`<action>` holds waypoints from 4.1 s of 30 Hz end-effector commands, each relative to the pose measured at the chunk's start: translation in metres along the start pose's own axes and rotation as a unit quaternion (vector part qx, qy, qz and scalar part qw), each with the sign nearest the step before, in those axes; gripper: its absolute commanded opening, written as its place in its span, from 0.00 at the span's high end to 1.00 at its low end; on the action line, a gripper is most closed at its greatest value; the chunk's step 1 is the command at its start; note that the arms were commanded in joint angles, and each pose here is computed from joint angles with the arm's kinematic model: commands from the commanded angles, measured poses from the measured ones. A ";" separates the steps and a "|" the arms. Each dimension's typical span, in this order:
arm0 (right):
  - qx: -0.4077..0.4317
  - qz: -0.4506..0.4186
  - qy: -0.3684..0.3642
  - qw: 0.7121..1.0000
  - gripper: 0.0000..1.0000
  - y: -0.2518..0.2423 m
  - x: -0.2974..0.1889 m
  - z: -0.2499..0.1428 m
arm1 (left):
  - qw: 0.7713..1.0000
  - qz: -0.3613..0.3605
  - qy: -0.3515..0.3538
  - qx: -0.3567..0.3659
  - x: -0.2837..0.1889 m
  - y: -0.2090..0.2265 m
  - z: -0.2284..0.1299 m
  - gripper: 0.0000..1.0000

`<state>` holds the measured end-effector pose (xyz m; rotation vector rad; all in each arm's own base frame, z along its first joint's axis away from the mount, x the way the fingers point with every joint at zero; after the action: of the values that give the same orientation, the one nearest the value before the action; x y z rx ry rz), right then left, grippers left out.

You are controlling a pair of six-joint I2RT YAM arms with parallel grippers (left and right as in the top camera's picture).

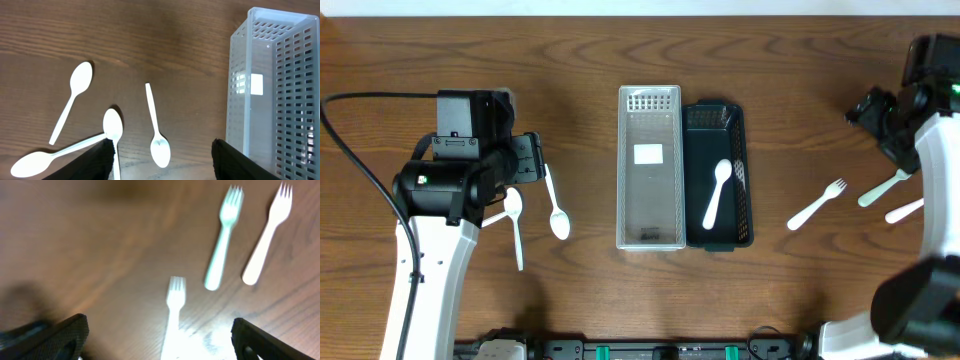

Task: Pack container
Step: 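Move the right gripper back and grasp a white fork, then carry the fork left and release it into the dark basket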

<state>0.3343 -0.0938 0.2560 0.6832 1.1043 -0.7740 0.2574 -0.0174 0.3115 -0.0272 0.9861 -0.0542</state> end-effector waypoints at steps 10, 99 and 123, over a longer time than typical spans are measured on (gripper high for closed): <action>-0.010 -0.082 0.137 0.987 0.03 -0.012 0.124 -0.026 | 1.000 -0.004 -0.007 0.002 -0.004 -0.001 0.005 0.24; -0.151 0.102 0.074 0.980 0.99 0.047 0.022 -0.064 | 1.000 -0.004 -0.014 0.002 -0.004 -0.001 0.007 0.23; -0.371 0.089 0.160 0.910 0.99 0.139 0.030 -0.224 | 1.000 -0.004 -0.014 0.003 -0.004 -0.001 0.007 0.23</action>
<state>0.3401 0.1560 0.1895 0.2628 1.4452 -0.0175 0.2588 -0.0175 0.3124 -0.0275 0.9747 -0.0546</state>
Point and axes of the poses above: each gripper's point midway between its finger pads, its own x axis out along the fingers, its own y axis along the line the jaws close on, z = x × y, the point moved 10 cm from there along -x, back along the fingers, and after that the axes turned 7 degrees about x, right-handed, at the moved point
